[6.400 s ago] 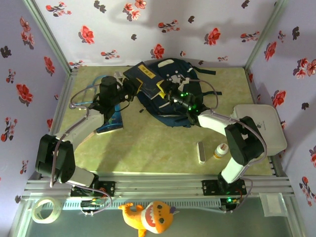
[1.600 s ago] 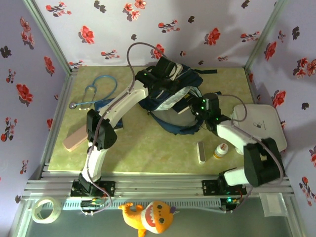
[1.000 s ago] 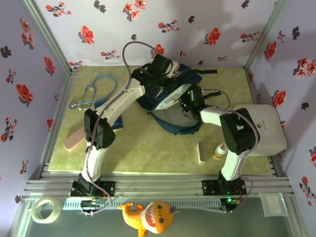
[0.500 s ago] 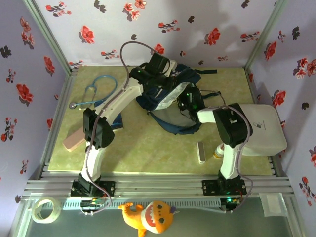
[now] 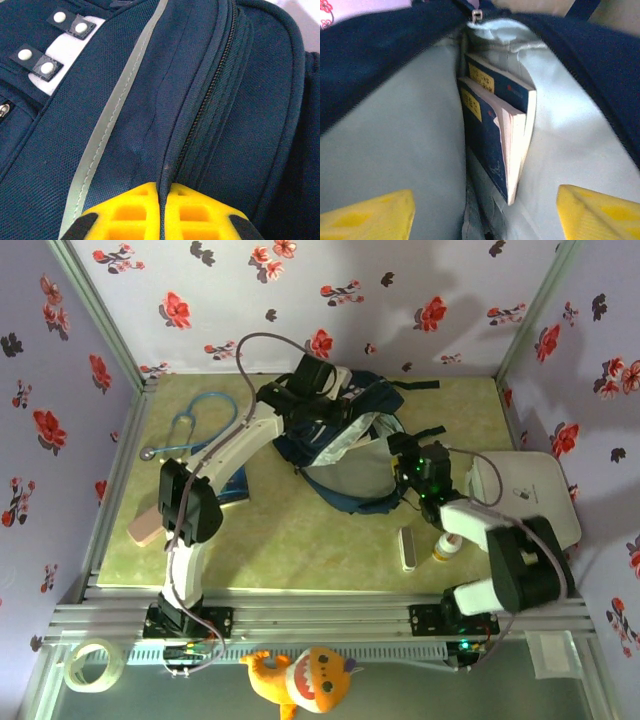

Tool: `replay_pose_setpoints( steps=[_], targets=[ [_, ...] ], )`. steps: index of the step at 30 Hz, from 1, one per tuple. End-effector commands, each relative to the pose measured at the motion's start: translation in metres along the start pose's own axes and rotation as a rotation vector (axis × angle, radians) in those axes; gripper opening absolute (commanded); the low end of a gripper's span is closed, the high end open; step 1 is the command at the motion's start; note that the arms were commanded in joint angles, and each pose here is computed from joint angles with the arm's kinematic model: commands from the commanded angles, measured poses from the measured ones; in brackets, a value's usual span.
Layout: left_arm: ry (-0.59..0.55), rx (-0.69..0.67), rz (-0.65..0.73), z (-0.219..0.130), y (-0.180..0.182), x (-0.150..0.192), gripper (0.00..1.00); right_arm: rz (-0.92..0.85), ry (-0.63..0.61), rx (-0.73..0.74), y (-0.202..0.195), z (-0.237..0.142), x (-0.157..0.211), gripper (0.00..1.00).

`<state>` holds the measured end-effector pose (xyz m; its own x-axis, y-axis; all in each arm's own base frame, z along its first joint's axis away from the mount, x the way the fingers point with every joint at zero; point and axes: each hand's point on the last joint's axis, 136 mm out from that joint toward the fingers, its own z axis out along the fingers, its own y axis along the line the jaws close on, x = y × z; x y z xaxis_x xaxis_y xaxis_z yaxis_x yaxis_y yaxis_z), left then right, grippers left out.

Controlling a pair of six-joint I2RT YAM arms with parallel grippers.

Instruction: Pack the student bag

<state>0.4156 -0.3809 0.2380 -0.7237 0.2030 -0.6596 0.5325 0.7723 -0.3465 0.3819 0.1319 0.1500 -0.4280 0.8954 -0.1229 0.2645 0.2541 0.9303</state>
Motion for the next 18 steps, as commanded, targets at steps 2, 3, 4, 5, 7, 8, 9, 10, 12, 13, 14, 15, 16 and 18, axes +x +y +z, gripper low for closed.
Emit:
replay_pose_setpoints(
  steps=[2, 3, 4, 5, 7, 8, 9, 10, 12, 13, 14, 15, 16, 18],
  targets=[
    [-0.105, 0.053, -0.039, -0.027, -0.006, -0.021, 0.11, -0.136, -0.201, 0.239, -0.017, -0.057, -0.036, 0.83],
    [-0.090, 0.053, -0.048, -0.024, -0.003, -0.015, 0.15, -0.176, -0.240, 0.264, -0.013, -0.070, -0.043, 0.85],
    [-0.078, 0.053, -0.055, -0.022, -0.001, -0.009, 0.19, -0.209, -0.264, 0.277, -0.009, -0.079, -0.049, 0.86],
    [-0.065, 0.055, -0.064, -0.020, 0.000, -0.003, 0.26, -0.243, -0.278, 0.284, -0.003, -0.087, -0.052, 0.87],
    [-0.054, 0.049, -0.084, -0.020, 0.005, 0.005, 0.38, -0.304, -0.278, 0.286, 0.010, -0.095, -0.054, 0.89],
    [-0.055, 0.046, -0.099, -0.021, 0.009, 0.008, 0.41, -0.331, -0.268, 0.289, 0.017, -0.098, -0.054, 0.91],
    [-0.063, 0.043, -0.119, -0.023, 0.013, 0.010, 0.45, -0.352, -0.253, 0.293, 0.023, -0.098, -0.053, 0.92],
    [-0.066, 0.036, -0.137, -0.025, 0.018, 0.014, 0.48, -0.369, -0.238, 0.292, 0.027, -0.097, -0.052, 0.92],
    [-0.078, 0.009, -0.184, -0.028, 0.033, 0.021, 0.56, -0.395, -0.202, 0.281, 0.035, -0.093, -0.047, 0.94],
    [-0.080, -0.013, -0.204, -0.031, 0.041, 0.025, 0.59, -0.400, -0.186, 0.273, 0.037, -0.090, -0.045, 0.94],
    [-0.080, -0.047, -0.229, -0.033, 0.053, 0.032, 0.62, -0.406, -0.169, 0.263, 0.040, -0.087, -0.042, 0.94],
    [-0.079, -0.083, -0.247, -0.037, 0.065, 0.038, 0.65, -0.412, -0.147, 0.255, 0.042, -0.083, -0.039, 0.94],
    [-0.076, -0.116, -0.262, -0.041, 0.076, 0.044, 0.68, -0.417, -0.125, 0.247, 0.043, -0.080, -0.035, 0.94],
    [-0.057, -0.182, -0.310, -0.050, 0.103, 0.063, 0.73, -0.433, -0.076, 0.225, 0.047, -0.072, -0.027, 0.94]
  ],
)
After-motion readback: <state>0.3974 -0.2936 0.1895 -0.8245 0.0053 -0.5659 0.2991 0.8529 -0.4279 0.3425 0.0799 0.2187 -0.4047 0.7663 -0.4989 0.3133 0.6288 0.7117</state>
